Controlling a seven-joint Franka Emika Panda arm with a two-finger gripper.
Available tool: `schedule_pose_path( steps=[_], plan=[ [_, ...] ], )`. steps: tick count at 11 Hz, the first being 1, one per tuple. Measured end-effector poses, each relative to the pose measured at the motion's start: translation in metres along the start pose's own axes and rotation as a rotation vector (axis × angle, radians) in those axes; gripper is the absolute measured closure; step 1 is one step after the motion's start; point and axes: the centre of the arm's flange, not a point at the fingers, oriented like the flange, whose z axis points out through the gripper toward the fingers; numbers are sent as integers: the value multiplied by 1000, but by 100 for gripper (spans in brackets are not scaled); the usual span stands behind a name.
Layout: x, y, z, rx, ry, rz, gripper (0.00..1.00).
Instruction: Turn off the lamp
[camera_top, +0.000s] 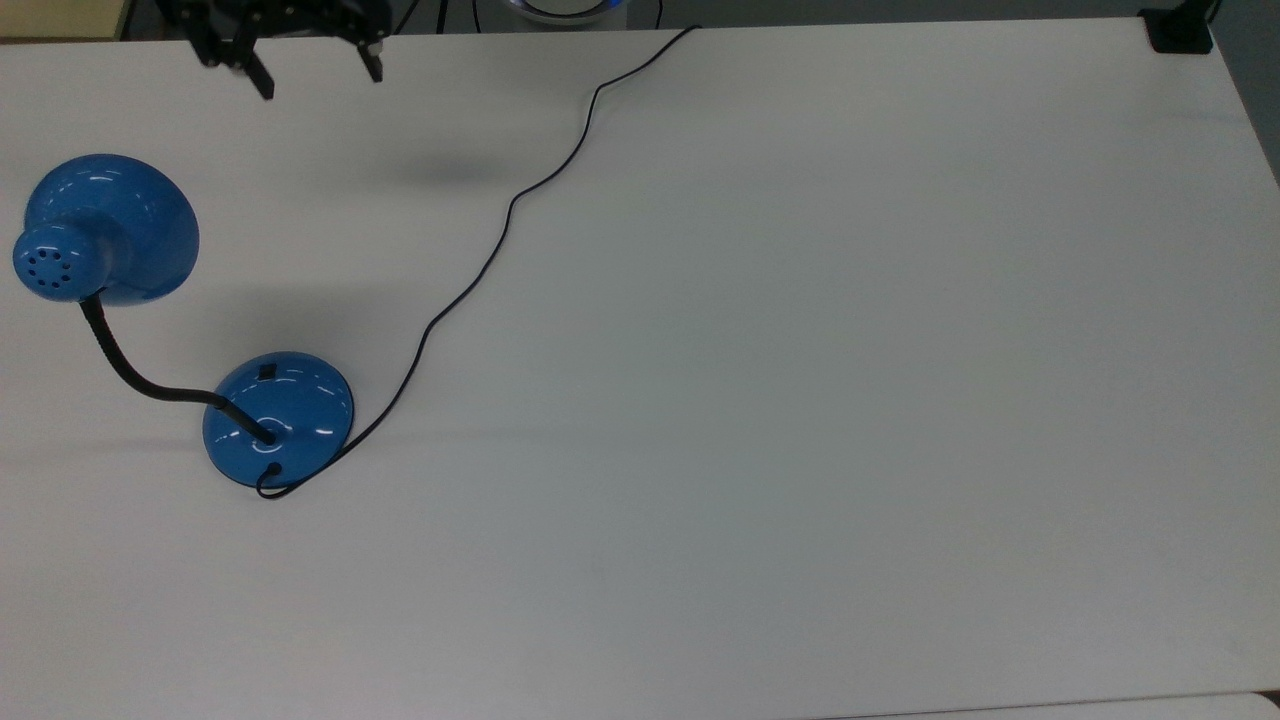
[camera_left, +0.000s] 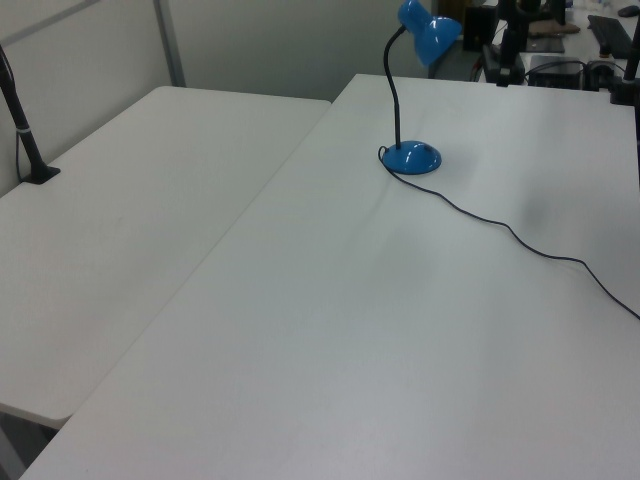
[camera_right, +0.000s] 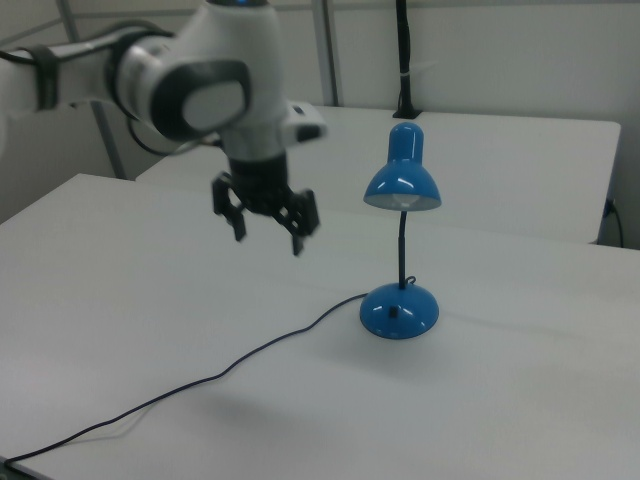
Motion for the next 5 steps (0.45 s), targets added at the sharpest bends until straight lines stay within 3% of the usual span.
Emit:
schedule_pose_path(
  steps=[2,5],
  plan=[
    [12,-44,-32,-50,9,74,0],
    [21,-74,-78,-63,49,63,0]
  ],
)
